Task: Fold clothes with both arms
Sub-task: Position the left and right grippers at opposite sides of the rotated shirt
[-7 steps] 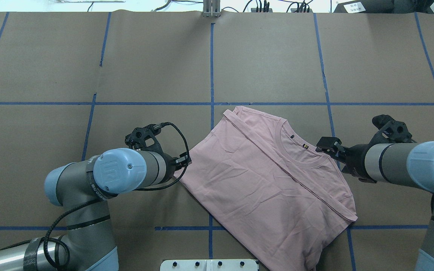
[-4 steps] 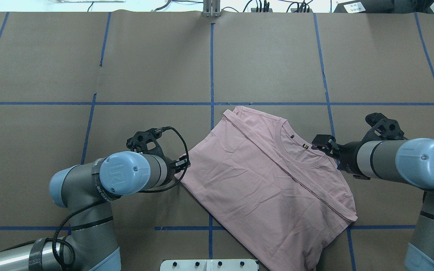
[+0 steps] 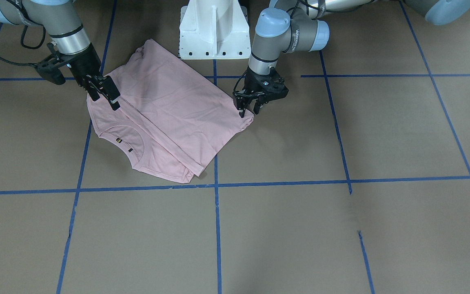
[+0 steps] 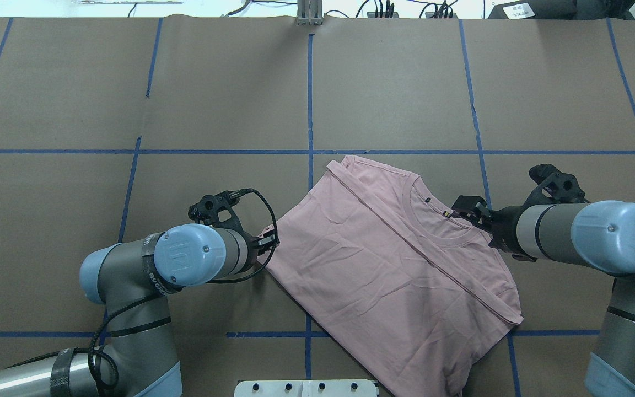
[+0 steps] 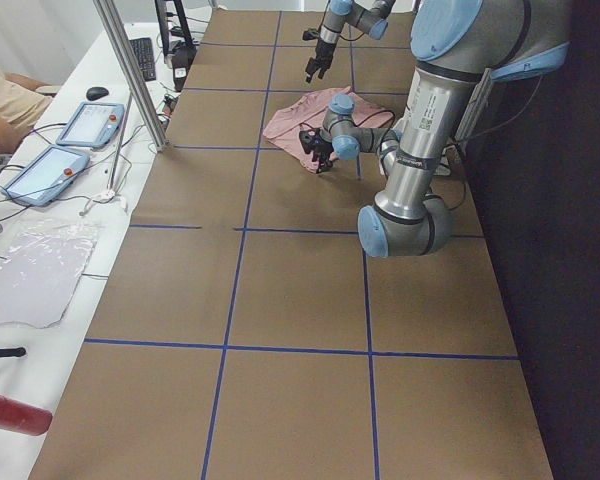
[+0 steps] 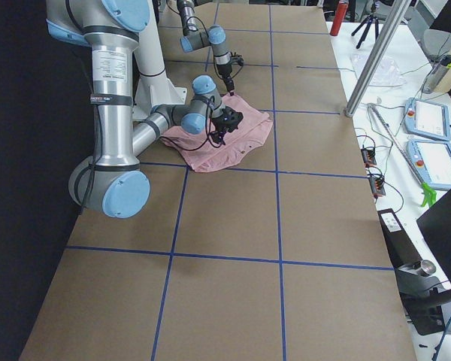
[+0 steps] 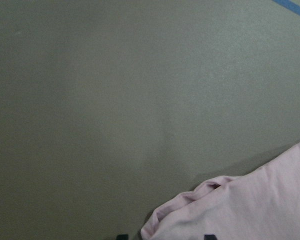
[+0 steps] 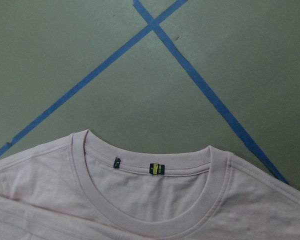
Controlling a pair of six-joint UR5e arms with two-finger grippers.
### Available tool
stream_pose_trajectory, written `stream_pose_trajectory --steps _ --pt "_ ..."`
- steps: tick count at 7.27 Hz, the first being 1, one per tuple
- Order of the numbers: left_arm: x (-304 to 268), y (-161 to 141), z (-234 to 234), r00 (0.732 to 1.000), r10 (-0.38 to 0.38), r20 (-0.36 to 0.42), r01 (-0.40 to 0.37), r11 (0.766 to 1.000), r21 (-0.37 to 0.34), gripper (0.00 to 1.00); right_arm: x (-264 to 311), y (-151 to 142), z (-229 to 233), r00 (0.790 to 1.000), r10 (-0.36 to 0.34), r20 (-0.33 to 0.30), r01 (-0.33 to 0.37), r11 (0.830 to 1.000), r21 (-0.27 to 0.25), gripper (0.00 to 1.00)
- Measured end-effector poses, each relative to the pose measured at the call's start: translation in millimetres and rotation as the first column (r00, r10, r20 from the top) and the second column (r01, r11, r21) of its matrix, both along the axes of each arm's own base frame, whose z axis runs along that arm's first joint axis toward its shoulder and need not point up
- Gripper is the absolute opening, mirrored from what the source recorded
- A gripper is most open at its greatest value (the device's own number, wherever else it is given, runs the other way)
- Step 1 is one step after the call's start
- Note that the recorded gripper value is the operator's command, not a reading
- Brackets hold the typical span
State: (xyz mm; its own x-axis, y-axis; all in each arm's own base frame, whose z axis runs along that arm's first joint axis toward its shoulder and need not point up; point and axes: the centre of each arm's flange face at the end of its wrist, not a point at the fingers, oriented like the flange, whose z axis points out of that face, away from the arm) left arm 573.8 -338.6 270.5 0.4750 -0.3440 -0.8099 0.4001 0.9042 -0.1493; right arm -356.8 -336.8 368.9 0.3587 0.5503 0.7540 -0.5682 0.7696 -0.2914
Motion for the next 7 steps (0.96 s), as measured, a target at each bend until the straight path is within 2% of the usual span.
stream_pose_trajectory --steps 1,2,5,7 --pt "1 0 -2 1.000 0.000 -0.002 0.000 1.000 0.000 0.20 0 0 0 1.000 -0.001 0.000 0.001 1.000 -0.001 1.00" --pt "2 -1 -3 1.000 -0.007 -0.002 0.007 1.000 0.005 0.00 0 0 0 1.000 -0.001 0.001 0.001 1.000 -0.001 1.00" --pt "-2 -7 -10 0.999 -0.043 -0.007 0.043 0.998 0.036 0.00 -1 -1 -2 1.000 0.002 0.006 -0.002 1.000 0.000 1.00" --pt "-21 -36 -14 0.996 -0.086 0.003 0.085 0.993 0.088 0.00 -6 -4 -15 0.999 0.005 0.033 -0.006 1.000 0.009 1.00"
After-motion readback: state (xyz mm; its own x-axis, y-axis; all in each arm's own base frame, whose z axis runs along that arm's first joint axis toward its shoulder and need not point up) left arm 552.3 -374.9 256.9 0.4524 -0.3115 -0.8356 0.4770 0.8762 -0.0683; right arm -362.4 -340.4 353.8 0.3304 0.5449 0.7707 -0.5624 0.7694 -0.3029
